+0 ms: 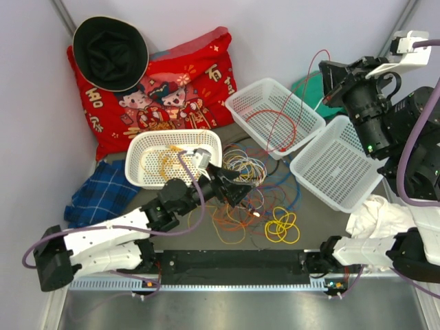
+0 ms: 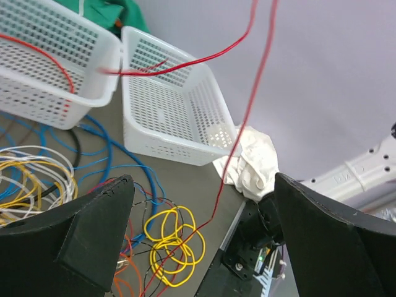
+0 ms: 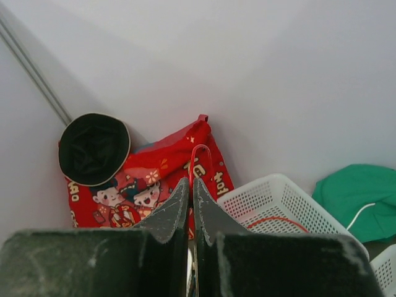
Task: Untangle the cables
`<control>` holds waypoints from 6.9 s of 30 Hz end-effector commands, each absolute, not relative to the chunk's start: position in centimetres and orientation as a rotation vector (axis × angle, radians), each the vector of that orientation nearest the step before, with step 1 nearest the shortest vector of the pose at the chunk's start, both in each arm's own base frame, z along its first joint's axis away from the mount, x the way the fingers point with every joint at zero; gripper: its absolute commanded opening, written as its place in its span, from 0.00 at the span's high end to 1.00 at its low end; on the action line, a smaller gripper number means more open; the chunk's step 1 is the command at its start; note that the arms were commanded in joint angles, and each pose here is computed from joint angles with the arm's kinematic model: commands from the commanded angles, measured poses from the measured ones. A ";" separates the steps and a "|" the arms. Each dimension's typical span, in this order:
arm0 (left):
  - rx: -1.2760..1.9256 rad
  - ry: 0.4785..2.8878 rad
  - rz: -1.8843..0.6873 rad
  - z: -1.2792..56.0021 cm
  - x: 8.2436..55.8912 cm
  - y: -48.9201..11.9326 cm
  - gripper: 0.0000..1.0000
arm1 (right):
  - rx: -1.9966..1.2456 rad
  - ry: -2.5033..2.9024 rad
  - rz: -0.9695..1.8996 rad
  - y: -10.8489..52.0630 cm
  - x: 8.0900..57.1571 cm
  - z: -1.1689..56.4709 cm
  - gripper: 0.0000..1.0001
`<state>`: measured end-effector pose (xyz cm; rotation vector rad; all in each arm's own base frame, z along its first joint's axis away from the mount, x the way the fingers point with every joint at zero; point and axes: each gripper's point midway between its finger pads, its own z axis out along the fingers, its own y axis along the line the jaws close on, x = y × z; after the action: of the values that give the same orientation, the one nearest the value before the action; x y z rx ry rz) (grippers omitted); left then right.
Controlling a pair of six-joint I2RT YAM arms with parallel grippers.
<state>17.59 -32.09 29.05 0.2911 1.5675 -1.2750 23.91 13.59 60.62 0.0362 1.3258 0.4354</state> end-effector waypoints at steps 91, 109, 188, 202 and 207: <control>-0.026 1.499 -1.099 40.6 50.4 -38.0 0.01 | 0.133 1.735 0.551 19.8 44.9 40.1 0.44; -0.128 1.953 -0.815 27.8 29.0 -28.6 0.01 | -0.269 2.190 0.751 23.5 23.2 19.1 0.43; 0.118 1.457 -1.044 40.0 19.5 -24.6 0.01 | -0.337 1.829 0.822 18.1 15.4 40.3 1.00; 0.520 1.582 -1.480 33.5 15.2 -36.0 0.01 | -0.379 1.829 0.939 19.6 14.1 41.0 1.00; 0.563 1.566 -1.543 33.2 14.4 -37.1 0.01 | -0.379 1.840 0.938 19.8 14.2 40.6 1.00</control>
<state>16.32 -36.07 28.46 0.5063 1.7633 -1.3671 14.59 19.28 39.42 -0.3763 1.8766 0.8875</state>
